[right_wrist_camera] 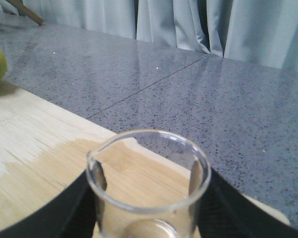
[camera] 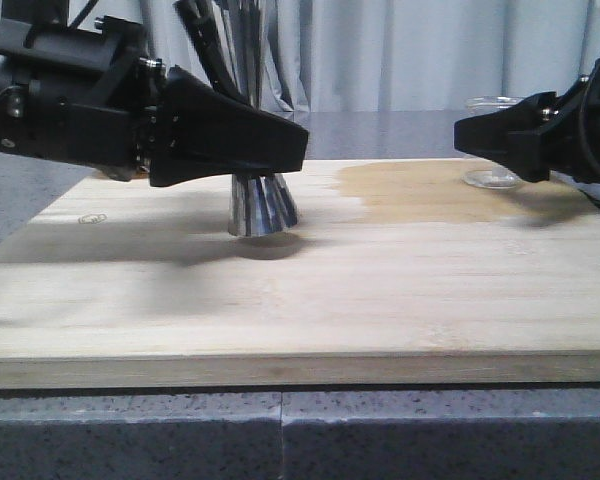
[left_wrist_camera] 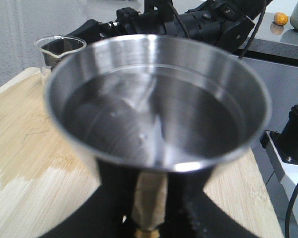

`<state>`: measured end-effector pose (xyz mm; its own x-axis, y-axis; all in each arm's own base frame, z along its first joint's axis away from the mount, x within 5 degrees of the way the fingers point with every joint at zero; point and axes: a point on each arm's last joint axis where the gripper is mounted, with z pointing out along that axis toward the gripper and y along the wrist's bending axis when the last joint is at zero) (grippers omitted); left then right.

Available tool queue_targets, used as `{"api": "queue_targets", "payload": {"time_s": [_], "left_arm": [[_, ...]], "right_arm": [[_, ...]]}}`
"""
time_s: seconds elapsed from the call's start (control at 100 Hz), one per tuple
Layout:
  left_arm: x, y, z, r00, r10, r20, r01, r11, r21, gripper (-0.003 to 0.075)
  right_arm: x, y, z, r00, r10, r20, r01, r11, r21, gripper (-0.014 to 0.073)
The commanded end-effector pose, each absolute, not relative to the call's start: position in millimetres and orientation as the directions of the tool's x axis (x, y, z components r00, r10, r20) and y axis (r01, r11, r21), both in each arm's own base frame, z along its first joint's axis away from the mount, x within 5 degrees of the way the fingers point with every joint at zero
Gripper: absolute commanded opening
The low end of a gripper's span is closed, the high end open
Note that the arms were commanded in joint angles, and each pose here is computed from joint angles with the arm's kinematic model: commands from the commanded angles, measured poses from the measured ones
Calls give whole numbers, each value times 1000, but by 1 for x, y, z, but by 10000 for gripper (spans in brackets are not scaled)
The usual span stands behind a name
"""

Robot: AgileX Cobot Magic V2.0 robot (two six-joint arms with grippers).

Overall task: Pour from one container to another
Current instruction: 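Set the empty beaker on the board and open the right gripper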

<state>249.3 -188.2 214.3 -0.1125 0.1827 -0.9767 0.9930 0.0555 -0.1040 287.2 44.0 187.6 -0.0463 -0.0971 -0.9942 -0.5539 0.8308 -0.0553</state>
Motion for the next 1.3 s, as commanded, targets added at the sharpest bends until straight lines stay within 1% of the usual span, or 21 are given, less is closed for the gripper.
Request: {"api": "queue_targets", "payload": {"time_s": [0.0,0.1,0.2,0.75,0.87,1.08,1.29], "left_arm": [[239,-191,246,-63,40,-997,997,-50,-65,-1],[239,-191,246,-63,40,-997,997,-50,-65,-1],[239,-191,246,-63,40,-997,997,-50,-65,-1],[239,-191,246,-63,40,-997,997,-50,-65,-1],[239,-191,246,-63,40,-997,997,-50,-65,-1],[239,-191,246,-63,40,-997,997,-50,-65,-1],[239,-191,246,-63,40,-997,997,-50,-65,-1]], "right_arm": [[290,42,200,13,-81,-997,-538,840,-75,417],[290,41,200,13,-76,-997,-531,844,-71,473],[290,41,201,20,-69,-997,-530,845,-69,494],[289,42,207,58,-21,-998,-542,839,-49,494],[288,43,213,77,-14,-997,-543,838,-54,494],[285,43,222,108,-14,-994,-542,838,-71,547],[283,43,225,123,-13,-992,-541,837,-78,547]]}}
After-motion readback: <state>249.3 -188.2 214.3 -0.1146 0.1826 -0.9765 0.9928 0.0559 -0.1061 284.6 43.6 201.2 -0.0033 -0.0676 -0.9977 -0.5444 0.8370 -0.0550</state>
